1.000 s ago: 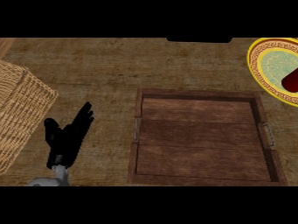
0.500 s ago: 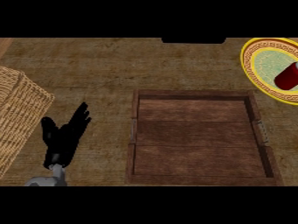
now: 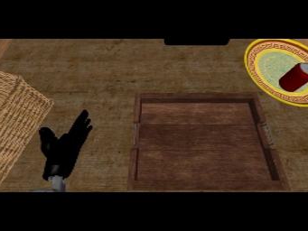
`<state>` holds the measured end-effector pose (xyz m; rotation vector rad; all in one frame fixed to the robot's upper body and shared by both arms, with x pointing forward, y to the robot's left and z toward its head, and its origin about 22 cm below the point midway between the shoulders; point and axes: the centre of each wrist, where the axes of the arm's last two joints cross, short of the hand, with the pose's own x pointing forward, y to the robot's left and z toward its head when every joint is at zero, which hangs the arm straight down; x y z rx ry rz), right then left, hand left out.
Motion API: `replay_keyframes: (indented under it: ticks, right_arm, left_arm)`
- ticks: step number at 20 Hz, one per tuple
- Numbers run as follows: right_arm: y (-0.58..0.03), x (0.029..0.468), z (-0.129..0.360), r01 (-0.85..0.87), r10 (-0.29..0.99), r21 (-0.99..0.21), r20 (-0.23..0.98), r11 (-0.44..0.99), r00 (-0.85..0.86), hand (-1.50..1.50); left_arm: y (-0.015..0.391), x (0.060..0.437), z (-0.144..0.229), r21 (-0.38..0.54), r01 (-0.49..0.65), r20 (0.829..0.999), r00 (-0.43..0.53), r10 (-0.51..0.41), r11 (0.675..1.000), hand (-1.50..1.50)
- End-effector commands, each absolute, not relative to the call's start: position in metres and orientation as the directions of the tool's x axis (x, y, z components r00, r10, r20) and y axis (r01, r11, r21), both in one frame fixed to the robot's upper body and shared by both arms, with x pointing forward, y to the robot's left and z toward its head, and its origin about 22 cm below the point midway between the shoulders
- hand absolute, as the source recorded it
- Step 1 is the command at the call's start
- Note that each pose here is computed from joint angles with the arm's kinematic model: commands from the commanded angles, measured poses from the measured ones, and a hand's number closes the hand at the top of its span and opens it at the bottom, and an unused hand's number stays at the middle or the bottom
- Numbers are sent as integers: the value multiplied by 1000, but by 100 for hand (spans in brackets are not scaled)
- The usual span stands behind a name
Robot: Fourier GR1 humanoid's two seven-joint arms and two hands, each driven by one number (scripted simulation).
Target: Pick the can from the tray and place it in the plate
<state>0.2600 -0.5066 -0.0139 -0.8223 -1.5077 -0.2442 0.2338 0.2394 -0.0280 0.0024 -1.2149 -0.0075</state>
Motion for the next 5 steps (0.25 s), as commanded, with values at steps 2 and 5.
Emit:
replay_keyframes:
  ticks: [2,5]
  right_arm:
    - [-505,232,-32,598,353,-353,928,720,122,-150]
    - [-500,230,-28,582,348,-369,925,725,153,-150]
  left_arm:
    - [249,221,-26,12,-2,928,372,-10,1000,0]
    - [249,236,-33,1,-4,925,379,1,1000,0]
